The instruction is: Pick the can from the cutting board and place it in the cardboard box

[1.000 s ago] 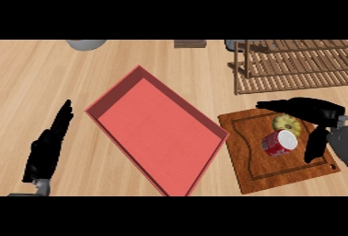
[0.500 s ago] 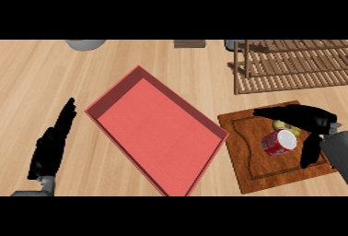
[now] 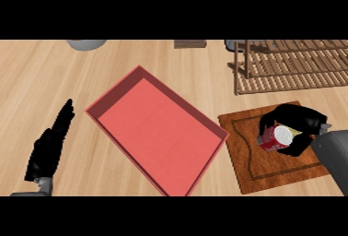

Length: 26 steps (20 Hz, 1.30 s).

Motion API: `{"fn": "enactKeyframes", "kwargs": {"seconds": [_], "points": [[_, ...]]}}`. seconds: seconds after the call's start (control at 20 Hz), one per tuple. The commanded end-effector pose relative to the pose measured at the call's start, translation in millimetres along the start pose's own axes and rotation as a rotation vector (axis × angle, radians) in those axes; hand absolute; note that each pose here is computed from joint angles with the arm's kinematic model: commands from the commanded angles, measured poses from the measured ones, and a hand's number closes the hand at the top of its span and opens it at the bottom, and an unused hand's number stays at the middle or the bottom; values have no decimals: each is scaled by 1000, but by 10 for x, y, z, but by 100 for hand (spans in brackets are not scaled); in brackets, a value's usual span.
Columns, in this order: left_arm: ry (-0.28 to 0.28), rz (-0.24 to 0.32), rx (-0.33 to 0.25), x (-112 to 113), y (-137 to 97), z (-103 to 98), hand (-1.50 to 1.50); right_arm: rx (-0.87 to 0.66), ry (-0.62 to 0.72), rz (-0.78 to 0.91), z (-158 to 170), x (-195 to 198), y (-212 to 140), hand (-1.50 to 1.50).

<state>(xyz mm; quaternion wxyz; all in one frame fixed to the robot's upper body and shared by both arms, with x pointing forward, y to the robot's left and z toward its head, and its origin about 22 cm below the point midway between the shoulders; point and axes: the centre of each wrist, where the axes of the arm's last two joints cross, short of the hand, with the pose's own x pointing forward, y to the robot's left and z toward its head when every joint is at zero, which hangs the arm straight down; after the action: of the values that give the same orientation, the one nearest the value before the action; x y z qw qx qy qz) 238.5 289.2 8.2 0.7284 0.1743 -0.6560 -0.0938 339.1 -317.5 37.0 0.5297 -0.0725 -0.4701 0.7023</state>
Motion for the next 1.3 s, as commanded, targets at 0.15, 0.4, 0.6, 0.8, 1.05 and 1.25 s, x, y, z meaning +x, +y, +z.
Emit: {"fn": "enactKeyframes", "kwargs": {"seconds": [0.15,0.4,0.6,0.8,1.05,1.25], "points": [[8,-5,-7,73,-47,21,0,-154,-32,61,173,-76,-177,150],[13,7,23,55,58,90,0,-351,251,77,-55,103,375,150],[18,9,17,-3,43,25,0,-508,402,113,-61,407,294,150],[-1,8,13,17,43,5,0,-618,435,170,74,598,318,150],[8,-5,4,-110,-111,76,0,-705,394,105,412,897,37,150],[14,7,19,-75,-29,58,0,-840,110,-40,481,1244,21,150]]}}
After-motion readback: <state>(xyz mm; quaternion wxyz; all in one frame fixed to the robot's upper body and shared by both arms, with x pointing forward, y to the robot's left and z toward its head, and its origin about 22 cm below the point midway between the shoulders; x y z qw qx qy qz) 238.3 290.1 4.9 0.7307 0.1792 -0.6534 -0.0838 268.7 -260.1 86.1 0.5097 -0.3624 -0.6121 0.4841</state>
